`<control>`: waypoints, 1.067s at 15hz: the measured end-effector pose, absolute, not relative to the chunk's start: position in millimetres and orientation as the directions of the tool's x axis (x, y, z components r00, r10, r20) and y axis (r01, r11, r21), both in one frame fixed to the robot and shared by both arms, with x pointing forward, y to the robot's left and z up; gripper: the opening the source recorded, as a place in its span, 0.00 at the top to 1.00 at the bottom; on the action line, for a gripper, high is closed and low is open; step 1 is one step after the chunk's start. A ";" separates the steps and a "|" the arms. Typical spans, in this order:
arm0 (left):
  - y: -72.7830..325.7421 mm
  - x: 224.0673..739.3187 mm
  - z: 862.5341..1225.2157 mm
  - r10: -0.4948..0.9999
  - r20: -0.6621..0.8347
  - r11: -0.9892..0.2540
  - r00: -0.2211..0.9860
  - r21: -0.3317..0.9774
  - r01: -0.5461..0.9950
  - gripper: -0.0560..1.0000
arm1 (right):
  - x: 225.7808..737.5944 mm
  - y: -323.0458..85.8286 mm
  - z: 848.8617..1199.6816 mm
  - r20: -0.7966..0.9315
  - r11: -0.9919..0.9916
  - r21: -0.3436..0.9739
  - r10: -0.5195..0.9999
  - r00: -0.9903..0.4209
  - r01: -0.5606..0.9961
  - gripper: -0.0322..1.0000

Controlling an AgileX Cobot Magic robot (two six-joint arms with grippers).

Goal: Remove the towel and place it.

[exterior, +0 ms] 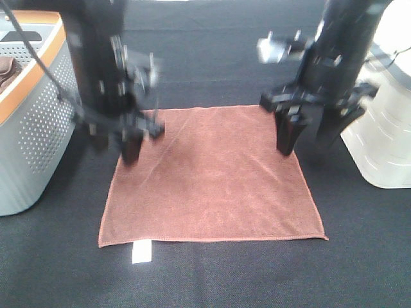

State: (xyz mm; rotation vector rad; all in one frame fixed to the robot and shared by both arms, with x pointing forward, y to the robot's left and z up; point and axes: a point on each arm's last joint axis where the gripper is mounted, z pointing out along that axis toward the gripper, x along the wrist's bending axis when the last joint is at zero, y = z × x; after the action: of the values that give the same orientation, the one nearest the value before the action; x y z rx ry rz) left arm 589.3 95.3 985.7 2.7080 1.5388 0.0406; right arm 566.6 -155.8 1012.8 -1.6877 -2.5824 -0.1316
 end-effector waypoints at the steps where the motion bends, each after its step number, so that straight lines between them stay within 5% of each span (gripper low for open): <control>1: 95.9 589.2 1008.3 0.859 0.015 -0.511 0.512 0.101 0.854 0.42 | 562.0 -157.1 1026.8 0.096 0.396 0.081 0.910 -0.403 0.914 0.33; 7: 134.8 524.6 1167.9 0.873 0.010 -0.425 0.488 0.510 0.748 0.42 | 496.1 -181.2 1145.1 0.109 0.352 0.429 0.894 -0.435 0.832 0.33; 12: 163.9 471.6 1223.7 0.872 -0.020 -0.357 0.489 0.658 0.663 0.42 | 433.0 -207.1 1171.0 0.098 0.330 0.538 0.890 -0.446 0.776 0.33; 16: 188.5 430.1 1189.9 0.875 -0.021 -0.381 0.484 0.589 0.713 0.42 | 376.3 -231.1 1128.5 0.093 0.346 0.482 0.893 -0.439 0.805 0.33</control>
State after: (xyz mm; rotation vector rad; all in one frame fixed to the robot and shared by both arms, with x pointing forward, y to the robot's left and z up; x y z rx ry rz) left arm 430.1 188.5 1189.9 2.2011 1.3071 0.4006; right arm 376.3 -231.1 1128.5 -1.7424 -2.7251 -0.7892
